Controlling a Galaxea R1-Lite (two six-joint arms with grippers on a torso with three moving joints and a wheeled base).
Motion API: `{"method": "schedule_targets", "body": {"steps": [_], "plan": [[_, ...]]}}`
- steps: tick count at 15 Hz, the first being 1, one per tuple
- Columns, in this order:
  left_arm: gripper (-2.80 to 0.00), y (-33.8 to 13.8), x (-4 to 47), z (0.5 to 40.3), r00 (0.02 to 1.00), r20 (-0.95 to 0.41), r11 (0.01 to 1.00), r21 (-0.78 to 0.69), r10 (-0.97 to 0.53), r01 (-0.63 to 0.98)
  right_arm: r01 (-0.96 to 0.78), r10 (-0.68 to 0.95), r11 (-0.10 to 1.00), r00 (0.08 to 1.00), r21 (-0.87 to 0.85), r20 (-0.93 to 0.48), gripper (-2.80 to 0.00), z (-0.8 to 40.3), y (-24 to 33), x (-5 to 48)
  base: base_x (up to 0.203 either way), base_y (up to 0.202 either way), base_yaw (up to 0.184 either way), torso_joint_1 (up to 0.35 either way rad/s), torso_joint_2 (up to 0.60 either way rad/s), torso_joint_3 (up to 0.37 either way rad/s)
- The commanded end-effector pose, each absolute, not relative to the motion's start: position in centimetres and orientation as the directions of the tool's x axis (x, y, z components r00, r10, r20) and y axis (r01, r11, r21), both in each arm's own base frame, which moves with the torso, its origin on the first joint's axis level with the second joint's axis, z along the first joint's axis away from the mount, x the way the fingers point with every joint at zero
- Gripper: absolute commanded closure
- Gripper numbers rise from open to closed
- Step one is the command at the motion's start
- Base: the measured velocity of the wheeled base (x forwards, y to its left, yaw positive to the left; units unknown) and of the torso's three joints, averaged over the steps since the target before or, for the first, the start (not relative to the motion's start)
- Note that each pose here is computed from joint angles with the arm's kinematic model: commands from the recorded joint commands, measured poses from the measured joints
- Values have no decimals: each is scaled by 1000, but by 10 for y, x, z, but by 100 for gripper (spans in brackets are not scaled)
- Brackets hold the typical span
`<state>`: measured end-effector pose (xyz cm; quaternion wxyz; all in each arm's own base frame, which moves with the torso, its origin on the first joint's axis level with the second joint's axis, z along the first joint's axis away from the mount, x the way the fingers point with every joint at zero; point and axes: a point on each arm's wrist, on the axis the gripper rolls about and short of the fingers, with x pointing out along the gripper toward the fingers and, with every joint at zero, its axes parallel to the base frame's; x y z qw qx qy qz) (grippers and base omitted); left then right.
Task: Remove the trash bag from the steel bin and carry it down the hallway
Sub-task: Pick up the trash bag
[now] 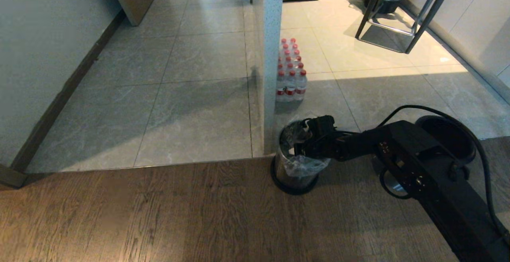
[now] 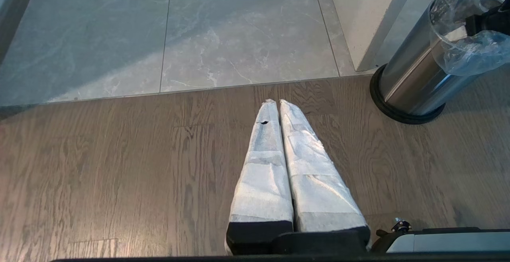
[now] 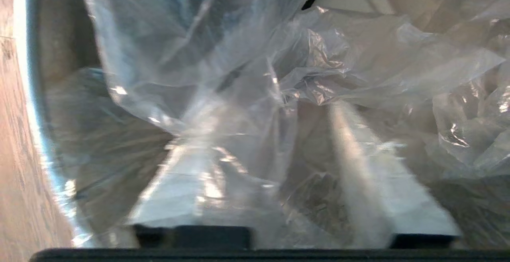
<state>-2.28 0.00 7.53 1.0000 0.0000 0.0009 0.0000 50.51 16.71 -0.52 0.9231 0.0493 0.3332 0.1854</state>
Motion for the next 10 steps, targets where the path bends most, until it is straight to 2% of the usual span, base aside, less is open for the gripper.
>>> {"method": "schedule_targets", "body": {"steps": [1, 5, 10], "plan": [[0, 0, -23, 75, 1000, -2, 1000, 0, 0, 0, -308, 379, 925, 719, 221, -583, 0, 6, 167, 505, 0, 0, 0, 0, 0, 0], [0, 0, -23, 75, 1000, -2, 1000, 0, 0, 0, -304, 378, 926, 729, 225, -571, 0, 32, 166, 501, 0, 0, 0, 0, 0, 0], [0, 0, -23, 75, 1000, -2, 1000, 0, 0, 0, -273, 379, 924, 758, 270, -531, 0, 89, 156, 489, 0, 0, 0, 0, 0, 0]]}}
